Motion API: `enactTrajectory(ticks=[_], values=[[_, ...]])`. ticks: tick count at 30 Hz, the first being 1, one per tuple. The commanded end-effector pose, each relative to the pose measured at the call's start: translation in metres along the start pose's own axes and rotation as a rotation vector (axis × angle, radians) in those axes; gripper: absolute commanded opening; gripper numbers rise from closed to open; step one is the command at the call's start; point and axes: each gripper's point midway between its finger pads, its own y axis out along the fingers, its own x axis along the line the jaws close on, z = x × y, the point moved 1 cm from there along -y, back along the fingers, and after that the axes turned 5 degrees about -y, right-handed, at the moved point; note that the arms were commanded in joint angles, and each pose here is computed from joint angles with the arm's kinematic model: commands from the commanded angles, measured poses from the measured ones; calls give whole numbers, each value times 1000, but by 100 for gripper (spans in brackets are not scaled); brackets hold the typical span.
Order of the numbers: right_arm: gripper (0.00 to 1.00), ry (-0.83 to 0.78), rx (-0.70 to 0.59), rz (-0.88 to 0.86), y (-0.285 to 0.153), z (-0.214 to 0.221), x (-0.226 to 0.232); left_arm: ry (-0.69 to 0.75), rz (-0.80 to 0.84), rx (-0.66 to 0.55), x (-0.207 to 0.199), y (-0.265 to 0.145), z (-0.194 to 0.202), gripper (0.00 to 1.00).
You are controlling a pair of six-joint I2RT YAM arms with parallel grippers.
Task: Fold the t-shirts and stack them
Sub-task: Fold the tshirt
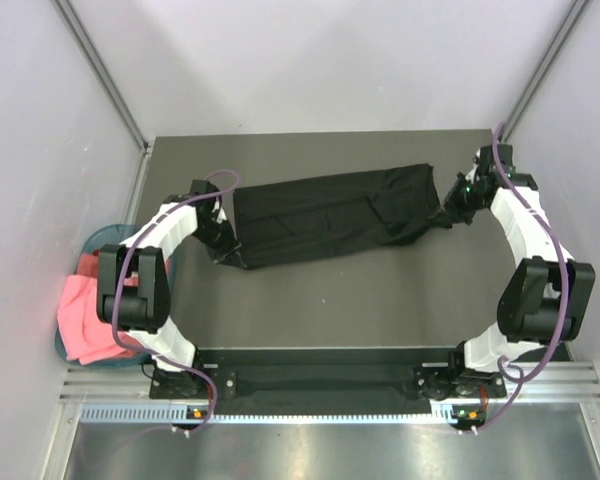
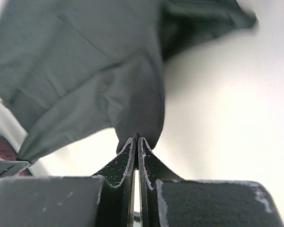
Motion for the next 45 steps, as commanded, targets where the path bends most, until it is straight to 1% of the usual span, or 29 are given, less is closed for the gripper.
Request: enactTrajectory(ticks=[1, 5, 9, 14, 20, 27, 29, 30, 31, 35, 38, 42, 45], values=[[0, 14, -14, 67, -25, 21, -26, 16, 33, 31, 0, -10, 20, 0], [0, 61, -6, 103, -32, 41, -50, 9, 28, 92, 8, -4, 37, 0], [0, 93, 14, 116, -33, 59, -59, -18, 16, 148, 18, 3, 55, 0], [0, 113, 51, 147, -27, 75, -72, -34, -13, 176, 28, 8, 65, 0], [0, 100, 71, 149, -21, 74, -75, -40, -36, 173, 32, 17, 61, 0], [0, 86, 28, 122, -22, 50, -66, -35, -29, 158, 26, 21, 49, 0], [0, 87, 32, 118, -21, 45, -64, -33, -35, 159, 25, 22, 47, 3], [0, 82, 26, 116, -22, 42, -63, -38, -43, 156, 26, 21, 47, 6], [0, 81, 28, 115, -21, 41, -63, -39, -46, 149, 27, 20, 46, 18], [0, 76, 35, 103, -18, 42, -62, -54, -60, 124, 33, 17, 51, 38], [0, 79, 43, 89, -16, 44, -61, -61, -55, 140, 34, 18, 56, 42], [0, 75, 48, 81, -14, 43, -60, -67, -26, 169, 32, 23, 62, 43], [0, 74, 49, 75, -14, 42, -59, -76, -39, 186, 36, 28, 69, 43]])
